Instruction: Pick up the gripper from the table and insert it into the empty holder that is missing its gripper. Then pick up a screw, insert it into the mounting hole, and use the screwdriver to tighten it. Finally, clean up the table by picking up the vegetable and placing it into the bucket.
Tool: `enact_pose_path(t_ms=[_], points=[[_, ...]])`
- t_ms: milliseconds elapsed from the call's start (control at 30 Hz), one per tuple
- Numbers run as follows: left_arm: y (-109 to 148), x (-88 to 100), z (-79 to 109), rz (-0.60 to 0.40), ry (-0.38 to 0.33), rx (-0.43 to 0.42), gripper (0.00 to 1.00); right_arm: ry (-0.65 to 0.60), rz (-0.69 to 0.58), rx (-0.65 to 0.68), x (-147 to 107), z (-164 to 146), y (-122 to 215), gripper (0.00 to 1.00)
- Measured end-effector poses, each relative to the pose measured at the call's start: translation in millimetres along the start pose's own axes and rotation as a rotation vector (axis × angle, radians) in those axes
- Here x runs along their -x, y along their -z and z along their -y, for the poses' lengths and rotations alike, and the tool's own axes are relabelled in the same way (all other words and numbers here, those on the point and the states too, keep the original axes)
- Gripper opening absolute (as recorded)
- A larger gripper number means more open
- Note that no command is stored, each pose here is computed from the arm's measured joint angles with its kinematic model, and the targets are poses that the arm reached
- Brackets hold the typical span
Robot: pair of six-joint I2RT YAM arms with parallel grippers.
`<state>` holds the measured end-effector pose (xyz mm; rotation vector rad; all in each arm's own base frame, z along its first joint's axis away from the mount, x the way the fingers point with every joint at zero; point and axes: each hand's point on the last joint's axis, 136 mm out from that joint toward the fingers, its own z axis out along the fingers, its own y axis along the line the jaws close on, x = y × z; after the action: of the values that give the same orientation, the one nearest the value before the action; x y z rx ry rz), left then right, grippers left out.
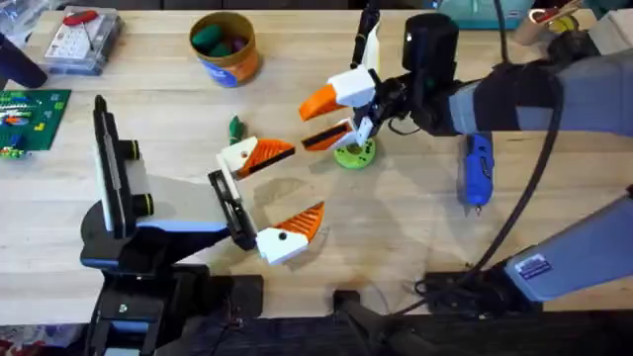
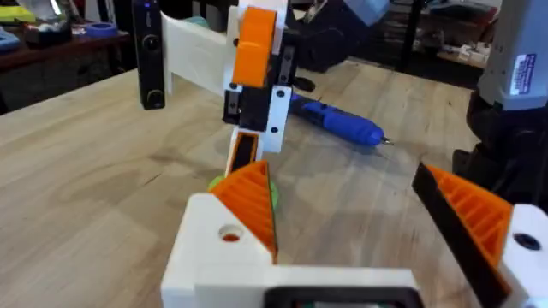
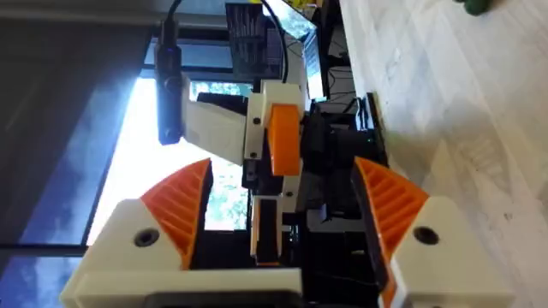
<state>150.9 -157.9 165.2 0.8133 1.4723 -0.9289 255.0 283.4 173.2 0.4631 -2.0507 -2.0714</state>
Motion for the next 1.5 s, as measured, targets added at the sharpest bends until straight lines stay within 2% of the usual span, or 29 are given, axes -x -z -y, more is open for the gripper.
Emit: enact_pose_path(t_ms=[133, 300, 633, 933, 1033, 1167, 1200, 1500], points=[[0.0, 0.0, 0.0, 0.0, 0.0, 0.0, 0.992, -0.025, -0.01, 0.0, -0.6, 8.5, -3.4, 0.798], [0.0, 0.0, 0.0, 0.0, 0.0, 0.0, 0.992, -0.033, -0.042, 0.003, -5.1, 10.9, -14.2, 0.782], [0.0, 0.0, 0.0, 0.0, 0.0, 0.0, 0.992, -0.029, -0.064, 0.004, -7.9, 9.3, -21.8, 0.63], [0.0, 0.0, 0.0, 0.0, 0.0, 0.0, 0.992, -0.028, -0.082, 0.005, -11.0, 8.6, -28.6, 0.588], [0.0, 0.0, 0.0, 0.0, 0.0, 0.0, 0.992, -0.032, -0.099, 0.005, -13.7, 7.4, -34.4, 0.531], [0.0, 0.0, 0.0, 0.0, 0.0, 0.0, 0.992, -0.031, -0.104, 0.006, -14.4, 7.0, -36.1, 0.516], [0.0, 0.0, 0.0, 0.0, 0.0, 0.0, 0.992, -0.031, -0.104, 0.006, -14.4, 7.0, -36.1, 0.491], [0.0, -0.5, -0.1, -0.002, 0.003, 0.0, 0.992, -0.031, -0.105, 0.007, -14.1, 6.1, -36.0, 0.038]])
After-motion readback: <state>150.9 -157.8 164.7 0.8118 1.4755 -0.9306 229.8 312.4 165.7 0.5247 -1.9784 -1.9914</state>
